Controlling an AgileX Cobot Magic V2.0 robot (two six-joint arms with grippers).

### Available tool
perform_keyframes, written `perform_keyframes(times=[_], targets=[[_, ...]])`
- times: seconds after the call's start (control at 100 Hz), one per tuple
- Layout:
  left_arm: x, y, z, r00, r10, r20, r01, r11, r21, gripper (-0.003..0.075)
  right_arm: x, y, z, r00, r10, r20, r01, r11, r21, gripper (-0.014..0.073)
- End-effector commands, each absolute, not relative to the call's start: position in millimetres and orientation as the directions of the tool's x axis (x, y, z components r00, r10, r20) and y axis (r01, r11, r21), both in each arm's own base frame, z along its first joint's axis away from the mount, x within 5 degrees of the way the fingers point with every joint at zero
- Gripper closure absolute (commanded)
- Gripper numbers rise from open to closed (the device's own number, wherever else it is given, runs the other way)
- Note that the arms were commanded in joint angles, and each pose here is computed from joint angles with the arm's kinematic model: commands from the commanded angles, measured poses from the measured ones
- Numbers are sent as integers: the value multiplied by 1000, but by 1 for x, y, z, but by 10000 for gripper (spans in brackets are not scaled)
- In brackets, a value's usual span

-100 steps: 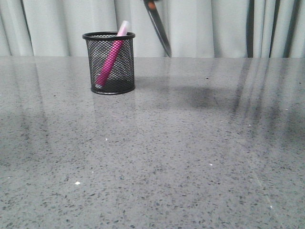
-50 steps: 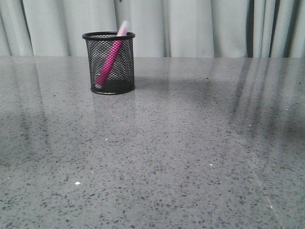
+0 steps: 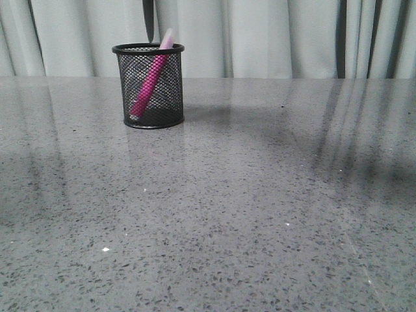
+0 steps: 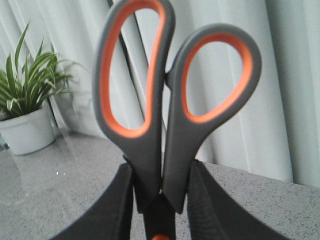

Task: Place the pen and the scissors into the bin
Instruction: 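Lift the scissors with the right gripper and carry toward the cup, then lower the scissors blades-first into the mesh cup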

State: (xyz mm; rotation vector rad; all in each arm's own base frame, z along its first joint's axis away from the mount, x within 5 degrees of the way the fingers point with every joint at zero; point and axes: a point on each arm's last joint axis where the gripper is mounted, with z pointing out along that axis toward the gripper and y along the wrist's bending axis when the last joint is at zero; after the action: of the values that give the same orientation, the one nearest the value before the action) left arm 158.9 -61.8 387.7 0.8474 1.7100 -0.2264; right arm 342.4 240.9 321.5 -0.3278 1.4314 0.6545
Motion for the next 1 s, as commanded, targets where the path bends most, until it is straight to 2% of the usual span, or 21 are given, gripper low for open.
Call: perform_keyframes(times=[0.0,0.19,0.42,0.77,0.99], targets=[[158,-61,402,-44,355,-934,603,755,258,742,335,237,354,161,267,-950,-630,769,110,652],[157,-61,401,-47,357,-933,610,750,256,742,338,239,347,209,181,-961,-611,792,16,652],[157,-62,401,-47,357,-933,611,749,256,742,343,236,337,190,170,-967,-601,799,22,652],[157,-62,401,-47,357,-933,611,749,256,742,330,224,308,228,252,-940,-589,805,73,652],[157,-62,401,-47,357,-933,611,749,256,742,329,223,304,219,248,-944,-588,806,75,652]])
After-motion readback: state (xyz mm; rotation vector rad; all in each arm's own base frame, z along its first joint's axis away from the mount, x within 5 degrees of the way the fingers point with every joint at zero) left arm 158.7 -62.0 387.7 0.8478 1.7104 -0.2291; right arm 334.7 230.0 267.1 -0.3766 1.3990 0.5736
